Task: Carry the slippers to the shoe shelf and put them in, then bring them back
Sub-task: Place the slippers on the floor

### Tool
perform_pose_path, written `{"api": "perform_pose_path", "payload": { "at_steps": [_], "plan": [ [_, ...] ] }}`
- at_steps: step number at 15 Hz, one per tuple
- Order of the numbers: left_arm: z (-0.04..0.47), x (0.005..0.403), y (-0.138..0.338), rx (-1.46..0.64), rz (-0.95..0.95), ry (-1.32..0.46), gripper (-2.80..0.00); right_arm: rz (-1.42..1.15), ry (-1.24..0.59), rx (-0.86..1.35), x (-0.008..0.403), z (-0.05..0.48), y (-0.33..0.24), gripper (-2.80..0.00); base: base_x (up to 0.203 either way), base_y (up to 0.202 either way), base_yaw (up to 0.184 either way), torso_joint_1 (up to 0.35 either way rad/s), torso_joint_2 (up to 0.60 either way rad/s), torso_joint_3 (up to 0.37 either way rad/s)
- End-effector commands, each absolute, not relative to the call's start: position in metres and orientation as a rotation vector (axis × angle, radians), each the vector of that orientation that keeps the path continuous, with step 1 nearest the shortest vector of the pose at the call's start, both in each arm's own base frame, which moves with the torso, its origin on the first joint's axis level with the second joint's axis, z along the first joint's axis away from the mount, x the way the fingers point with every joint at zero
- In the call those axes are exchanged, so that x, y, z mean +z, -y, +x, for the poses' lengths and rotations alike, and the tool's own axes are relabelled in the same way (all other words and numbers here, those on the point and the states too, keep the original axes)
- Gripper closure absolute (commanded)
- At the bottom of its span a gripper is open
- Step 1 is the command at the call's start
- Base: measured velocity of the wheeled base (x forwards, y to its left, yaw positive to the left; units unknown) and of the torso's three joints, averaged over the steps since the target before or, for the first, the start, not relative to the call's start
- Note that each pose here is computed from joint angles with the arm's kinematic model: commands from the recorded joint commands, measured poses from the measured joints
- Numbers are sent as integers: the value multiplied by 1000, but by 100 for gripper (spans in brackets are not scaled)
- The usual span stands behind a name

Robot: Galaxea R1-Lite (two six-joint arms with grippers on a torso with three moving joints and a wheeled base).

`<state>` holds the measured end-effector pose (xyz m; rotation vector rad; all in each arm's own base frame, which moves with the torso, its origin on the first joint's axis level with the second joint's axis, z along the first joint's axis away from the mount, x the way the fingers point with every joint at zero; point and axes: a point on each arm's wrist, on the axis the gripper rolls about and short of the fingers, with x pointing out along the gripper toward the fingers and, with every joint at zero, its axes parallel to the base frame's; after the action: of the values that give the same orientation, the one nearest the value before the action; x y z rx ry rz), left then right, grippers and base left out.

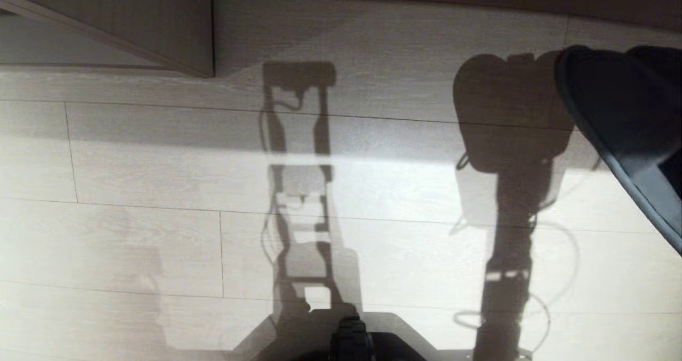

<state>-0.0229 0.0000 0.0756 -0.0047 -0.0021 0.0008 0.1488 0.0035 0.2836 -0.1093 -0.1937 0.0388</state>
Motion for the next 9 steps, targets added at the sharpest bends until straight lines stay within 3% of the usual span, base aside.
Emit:
{"api": "perform_pose_path", "payload": {
  "at_steps": [1, 6, 9],
  "plan": [
    [-23, 76, 0, 2, -5, 3, 0, -111, 154, 33, 272, 232, -5, 0, 0, 0, 0, 0, 0, 0],
    [-23, 76, 0, 2, -5, 3, 0, -94, 360, -45, 270, 311, -5, 0, 0, 0, 0, 0, 0, 0],
    [-23, 76, 0, 2, -5, 3, 0, -80, 378, -52, 239, 342, -6, 0, 0, 0, 0, 0, 0, 0]
  ]
}}
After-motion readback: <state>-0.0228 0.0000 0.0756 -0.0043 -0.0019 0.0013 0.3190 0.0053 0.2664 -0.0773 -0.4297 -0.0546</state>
